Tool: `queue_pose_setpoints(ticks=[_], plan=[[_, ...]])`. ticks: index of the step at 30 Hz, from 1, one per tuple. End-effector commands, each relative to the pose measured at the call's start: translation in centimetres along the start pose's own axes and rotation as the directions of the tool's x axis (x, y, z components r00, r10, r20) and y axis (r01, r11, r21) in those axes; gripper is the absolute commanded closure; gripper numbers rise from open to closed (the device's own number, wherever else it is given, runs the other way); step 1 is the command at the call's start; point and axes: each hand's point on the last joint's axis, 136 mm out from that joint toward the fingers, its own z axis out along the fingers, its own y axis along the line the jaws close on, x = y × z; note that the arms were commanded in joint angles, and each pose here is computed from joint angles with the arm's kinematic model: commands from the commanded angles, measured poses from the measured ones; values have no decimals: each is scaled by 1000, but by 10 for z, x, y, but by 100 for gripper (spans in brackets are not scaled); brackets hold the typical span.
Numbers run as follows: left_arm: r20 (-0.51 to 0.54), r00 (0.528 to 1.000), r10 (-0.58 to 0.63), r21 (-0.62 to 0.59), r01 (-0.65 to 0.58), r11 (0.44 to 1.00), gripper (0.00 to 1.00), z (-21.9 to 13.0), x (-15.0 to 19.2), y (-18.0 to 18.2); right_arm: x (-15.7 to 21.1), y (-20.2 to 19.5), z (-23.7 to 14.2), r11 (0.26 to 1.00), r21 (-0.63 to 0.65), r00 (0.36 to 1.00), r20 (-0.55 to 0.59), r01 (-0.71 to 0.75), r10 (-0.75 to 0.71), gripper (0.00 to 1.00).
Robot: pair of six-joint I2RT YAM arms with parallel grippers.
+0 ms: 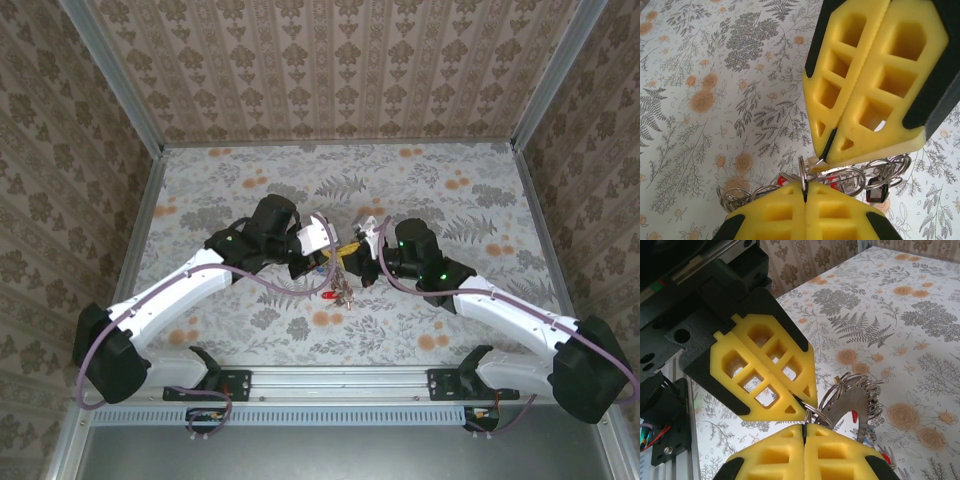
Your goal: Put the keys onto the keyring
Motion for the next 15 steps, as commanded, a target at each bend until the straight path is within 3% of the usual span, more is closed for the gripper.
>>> queue_pose_setpoints(ticks=[1, 15], plan=[[54, 999, 7, 21, -8, 1000, 100, 0, -16, -4, -17, 5, 2, 1000, -25, 998, 68, 7, -5, 100], [34, 999, -39, 69, 37, 997, 100, -4, -6, -2, -13, 13, 6, 997, -79, 999, 50, 20, -16, 100]])
